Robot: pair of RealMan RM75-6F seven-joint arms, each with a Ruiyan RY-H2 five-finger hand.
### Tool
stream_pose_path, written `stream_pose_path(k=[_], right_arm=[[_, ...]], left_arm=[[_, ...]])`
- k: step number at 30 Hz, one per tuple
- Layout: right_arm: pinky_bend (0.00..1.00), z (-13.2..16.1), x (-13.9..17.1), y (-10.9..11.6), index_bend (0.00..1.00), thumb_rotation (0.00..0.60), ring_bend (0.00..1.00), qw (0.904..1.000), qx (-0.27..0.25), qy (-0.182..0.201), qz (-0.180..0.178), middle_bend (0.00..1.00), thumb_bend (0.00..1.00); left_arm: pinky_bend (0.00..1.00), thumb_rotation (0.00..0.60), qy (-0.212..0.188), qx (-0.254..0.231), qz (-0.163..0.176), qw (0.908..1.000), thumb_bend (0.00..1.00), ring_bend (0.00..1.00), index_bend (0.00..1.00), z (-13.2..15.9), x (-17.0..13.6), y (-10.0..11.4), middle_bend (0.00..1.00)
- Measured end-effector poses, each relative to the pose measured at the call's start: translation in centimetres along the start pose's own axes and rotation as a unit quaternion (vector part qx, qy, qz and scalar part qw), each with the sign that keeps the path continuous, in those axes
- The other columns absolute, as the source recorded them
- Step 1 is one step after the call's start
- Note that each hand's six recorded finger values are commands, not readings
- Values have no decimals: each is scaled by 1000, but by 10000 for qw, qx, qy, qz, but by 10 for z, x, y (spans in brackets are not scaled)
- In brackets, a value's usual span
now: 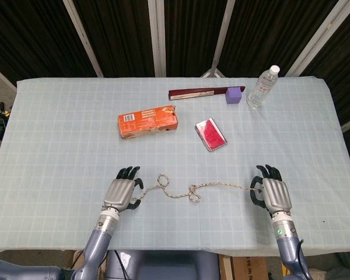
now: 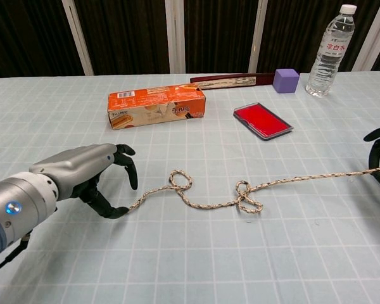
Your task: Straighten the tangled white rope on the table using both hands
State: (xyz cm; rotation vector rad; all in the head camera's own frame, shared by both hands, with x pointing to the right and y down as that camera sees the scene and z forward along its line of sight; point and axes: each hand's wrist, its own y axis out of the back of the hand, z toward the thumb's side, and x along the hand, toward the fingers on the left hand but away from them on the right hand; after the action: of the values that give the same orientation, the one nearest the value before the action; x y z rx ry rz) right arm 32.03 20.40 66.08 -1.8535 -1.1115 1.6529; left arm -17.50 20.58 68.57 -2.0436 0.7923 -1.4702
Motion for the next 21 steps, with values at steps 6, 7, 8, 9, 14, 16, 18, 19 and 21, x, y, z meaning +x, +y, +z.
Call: stream_pose_path(k=[6, 7, 8, 9, 14, 16, 18, 19, 21], right_arm=[[0, -1, -1, 1, 577, 600, 0, 10000, -11, -9, -6, 168, 492], [0, -1, -1, 2, 577, 600, 0, 10000, -15, -12, -7, 167, 492], [0, -1, -1, 2, 577, 600, 0, 10000, -17, -13, -7, 168, 492], [0, -1, -1, 2, 577, 600, 0, 10000, -18, -13, -6, 168, 493], [0, -1, -1, 1, 578, 600, 0, 10000, -11, -14, 7, 170, 492], [0, -1, -1, 2, 580, 600, 0, 10000, -12, -15, 3, 171, 493], [0, -1, -1, 2, 580, 600, 0, 10000, -12, -20, 3, 172, 492], [0, -2, -1, 2, 580, 600, 0, 10000, -10, -23, 3, 172, 492], [0, -2, -1, 2, 580, 600, 0, 10000, -6, -26, 4, 172, 492]], left_arm=[[0, 600, 6, -18, -42, 10000, 387, 0, 461, 4, 2, -6, 57], [0, 600, 17, -23, -48, 10000, 392, 0, 463, 5, 2, -7, 57], [0, 600, 24, -27, -51, 10000, 398, 0, 467, 5, 3, -8, 57], [0, 600, 30, -30, -54, 10000, 404, 0, 471, 6, 3, -9, 58], [0, 600, 69, -62, -95, 9999, 422, 0, 475, 7, 5, -12, 59], [0, 600, 88, -53, -117, 9999, 423, 0, 476, 6, 5, -14, 59], [0, 600, 107, -50, -139, 9998, 430, 0, 477, 5, 5, -15, 60], [0, 600, 111, -57, -148, 9998, 434, 0, 478, 5, 5, -15, 61], [0, 600, 105, -75, -151, 9998, 443, 0, 482, 5, 5, -16, 63]])
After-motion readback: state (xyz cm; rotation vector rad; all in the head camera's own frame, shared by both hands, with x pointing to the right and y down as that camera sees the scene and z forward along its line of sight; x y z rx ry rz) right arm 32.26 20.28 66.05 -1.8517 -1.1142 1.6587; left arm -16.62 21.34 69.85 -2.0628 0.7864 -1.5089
